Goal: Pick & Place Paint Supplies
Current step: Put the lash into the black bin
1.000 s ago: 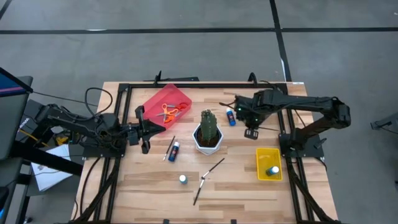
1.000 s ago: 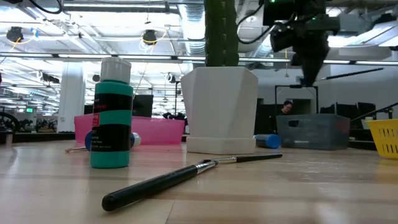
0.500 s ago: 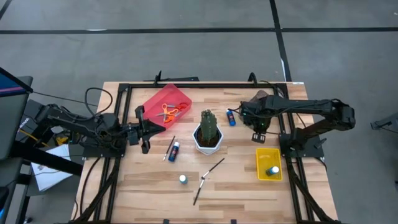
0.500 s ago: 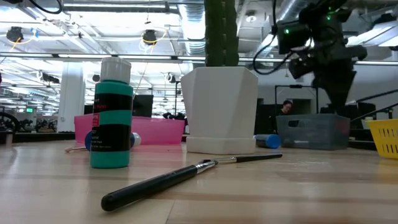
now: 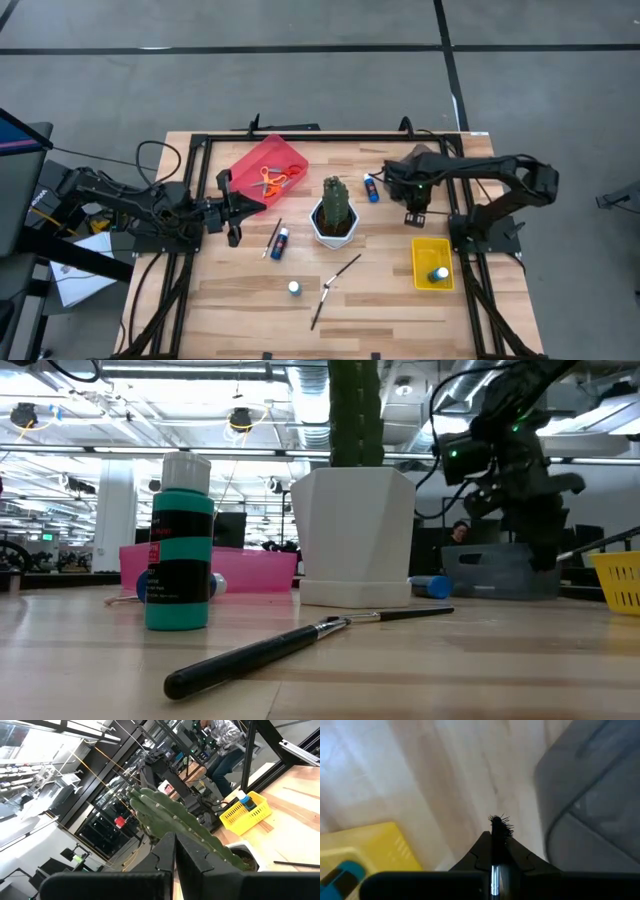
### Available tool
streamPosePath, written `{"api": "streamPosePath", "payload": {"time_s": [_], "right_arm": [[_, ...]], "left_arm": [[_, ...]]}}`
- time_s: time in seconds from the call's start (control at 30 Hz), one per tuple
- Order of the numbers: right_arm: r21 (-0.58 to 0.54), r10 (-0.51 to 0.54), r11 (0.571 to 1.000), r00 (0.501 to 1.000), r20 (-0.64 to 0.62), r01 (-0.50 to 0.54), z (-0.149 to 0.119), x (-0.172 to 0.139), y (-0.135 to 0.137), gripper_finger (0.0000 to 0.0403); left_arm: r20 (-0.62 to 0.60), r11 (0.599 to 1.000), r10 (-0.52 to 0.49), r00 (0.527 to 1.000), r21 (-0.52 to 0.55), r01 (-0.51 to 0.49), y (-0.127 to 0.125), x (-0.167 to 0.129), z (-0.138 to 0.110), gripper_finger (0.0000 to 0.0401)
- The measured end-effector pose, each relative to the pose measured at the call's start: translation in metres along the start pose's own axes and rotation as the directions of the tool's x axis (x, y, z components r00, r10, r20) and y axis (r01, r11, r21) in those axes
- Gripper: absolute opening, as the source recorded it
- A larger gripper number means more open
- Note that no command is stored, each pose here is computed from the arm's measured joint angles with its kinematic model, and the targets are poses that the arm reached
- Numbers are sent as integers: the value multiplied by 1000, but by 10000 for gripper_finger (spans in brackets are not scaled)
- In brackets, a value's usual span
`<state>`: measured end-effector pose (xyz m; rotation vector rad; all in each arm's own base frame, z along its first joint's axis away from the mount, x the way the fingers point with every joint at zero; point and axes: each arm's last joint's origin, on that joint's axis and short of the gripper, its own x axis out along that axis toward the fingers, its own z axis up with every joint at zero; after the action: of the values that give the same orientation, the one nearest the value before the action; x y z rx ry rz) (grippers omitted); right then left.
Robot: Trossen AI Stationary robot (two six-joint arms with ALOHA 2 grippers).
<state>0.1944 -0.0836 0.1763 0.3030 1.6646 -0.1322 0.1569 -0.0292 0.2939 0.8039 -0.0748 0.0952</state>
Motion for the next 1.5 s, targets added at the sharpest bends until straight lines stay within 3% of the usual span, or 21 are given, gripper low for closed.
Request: {"api": "streamPosePath", "payload": {"time_s": [0.17,0.67,1.5], "right_arm": [[16,-22,1000,1000,20,22,5,4,-14,8],[212,-105,976,969,223,57,17,-10,-56,8],[297,-179,954,889,422,51,32,-18,-75,8]], "left_arm": [[-1,1000,-1,1000,0,1,0,0,0,7],[-3,1000,-3,1000,-1,3,0,0,0,7],[-3,1000,-3,1000,-2,3,0,0,0,7]]}}
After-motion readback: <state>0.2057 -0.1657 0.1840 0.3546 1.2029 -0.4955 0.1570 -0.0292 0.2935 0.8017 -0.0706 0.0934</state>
